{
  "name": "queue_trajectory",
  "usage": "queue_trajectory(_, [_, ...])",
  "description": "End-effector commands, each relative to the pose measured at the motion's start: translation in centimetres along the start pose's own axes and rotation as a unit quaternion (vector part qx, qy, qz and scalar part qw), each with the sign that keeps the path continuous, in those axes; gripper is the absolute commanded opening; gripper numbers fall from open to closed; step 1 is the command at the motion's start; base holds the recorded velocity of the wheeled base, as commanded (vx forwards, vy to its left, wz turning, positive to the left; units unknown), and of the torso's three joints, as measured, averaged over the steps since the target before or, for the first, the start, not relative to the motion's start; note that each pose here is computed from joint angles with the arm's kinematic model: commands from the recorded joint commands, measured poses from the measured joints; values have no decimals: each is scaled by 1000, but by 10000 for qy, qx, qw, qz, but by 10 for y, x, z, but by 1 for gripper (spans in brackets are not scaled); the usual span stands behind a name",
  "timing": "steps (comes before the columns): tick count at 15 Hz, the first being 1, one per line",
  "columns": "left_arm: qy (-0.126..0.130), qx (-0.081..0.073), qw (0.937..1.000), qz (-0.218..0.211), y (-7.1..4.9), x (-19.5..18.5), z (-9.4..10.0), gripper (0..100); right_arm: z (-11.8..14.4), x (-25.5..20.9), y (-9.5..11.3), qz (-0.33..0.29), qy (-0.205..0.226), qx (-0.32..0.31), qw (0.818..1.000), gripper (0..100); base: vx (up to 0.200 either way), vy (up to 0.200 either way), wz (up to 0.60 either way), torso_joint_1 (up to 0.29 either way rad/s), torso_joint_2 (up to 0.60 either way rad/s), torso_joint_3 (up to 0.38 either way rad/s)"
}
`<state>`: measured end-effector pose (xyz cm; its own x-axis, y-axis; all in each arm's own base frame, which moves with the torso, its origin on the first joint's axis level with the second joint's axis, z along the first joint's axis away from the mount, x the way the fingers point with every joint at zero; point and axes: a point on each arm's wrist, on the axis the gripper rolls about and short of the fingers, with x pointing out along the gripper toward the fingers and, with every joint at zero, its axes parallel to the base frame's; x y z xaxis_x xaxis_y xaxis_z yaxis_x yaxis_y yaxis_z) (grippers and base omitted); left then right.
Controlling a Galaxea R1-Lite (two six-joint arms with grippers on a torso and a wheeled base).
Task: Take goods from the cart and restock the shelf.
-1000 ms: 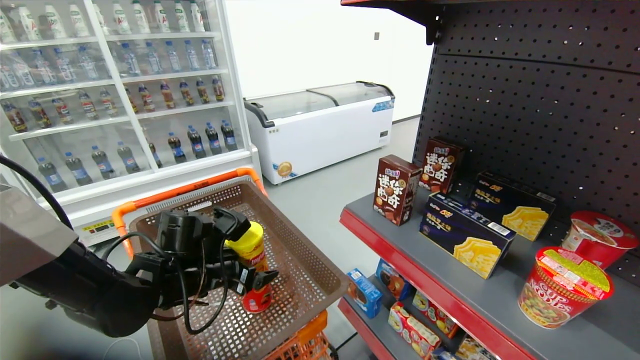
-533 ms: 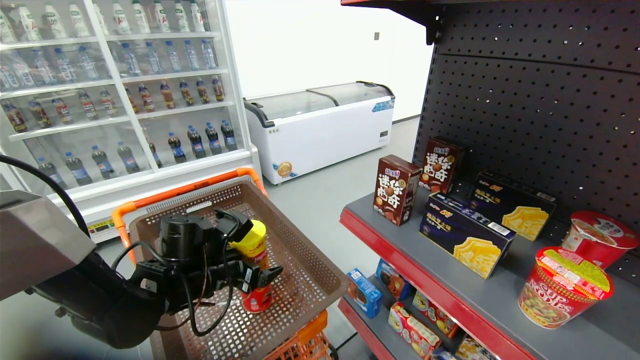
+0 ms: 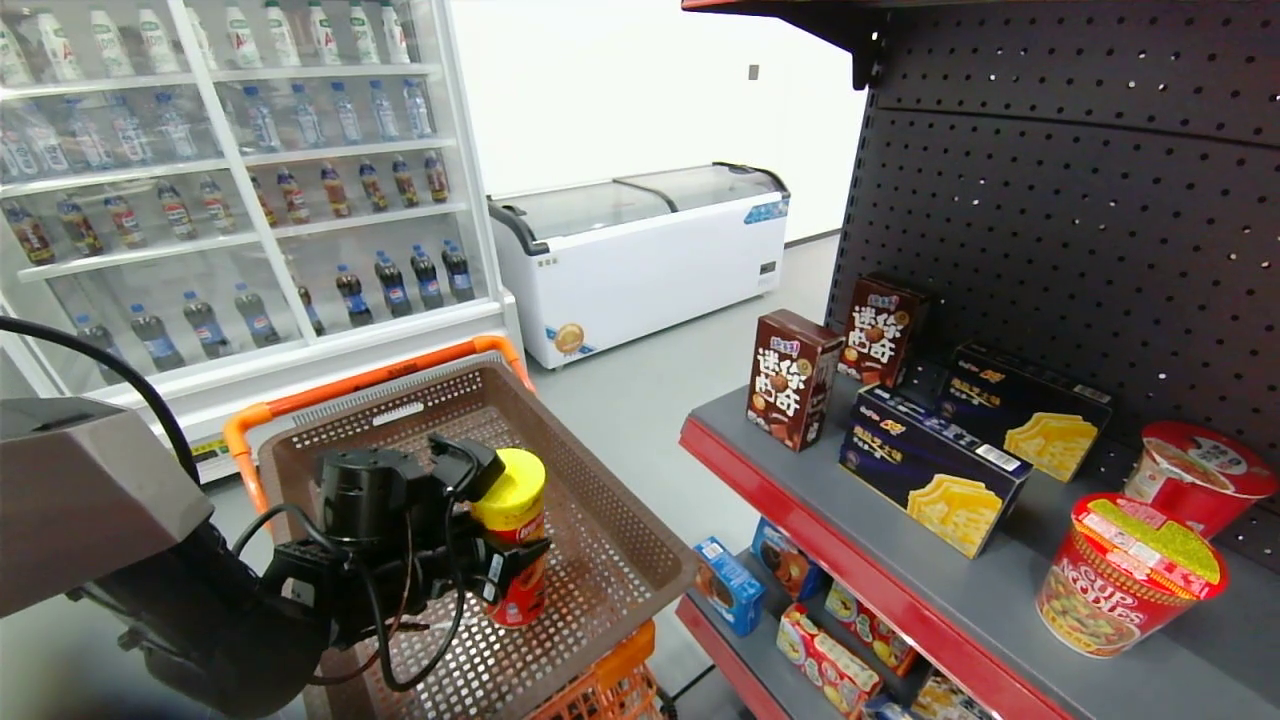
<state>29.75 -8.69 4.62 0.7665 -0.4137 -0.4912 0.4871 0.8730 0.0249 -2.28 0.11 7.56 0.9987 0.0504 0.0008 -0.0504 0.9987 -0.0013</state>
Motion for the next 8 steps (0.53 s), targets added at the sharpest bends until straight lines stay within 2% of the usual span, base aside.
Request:
queue_trajectory(1, [62,3,10000,22,1,-1,-3,0,0,0,0,9,-3,-1,10000,100,0,0,0,0,0,0])
queue_trajectory(3, [41,49,9999,134,2,-2,-1,0,0,0,0,9,-3,-1,10000,100,0,0,0,0,0,0])
queue_trajectory(5, [-145,98,9985,525,3,-10,10,0,0,0,0,9,-3,-1,10000,100,0,0,0,0,0,0])
queue_trajectory(8, [-256,334,9964,734,7,-26,17,0,0,0,0,1,4,-1,10000,100,0,0,0,0,0,0])
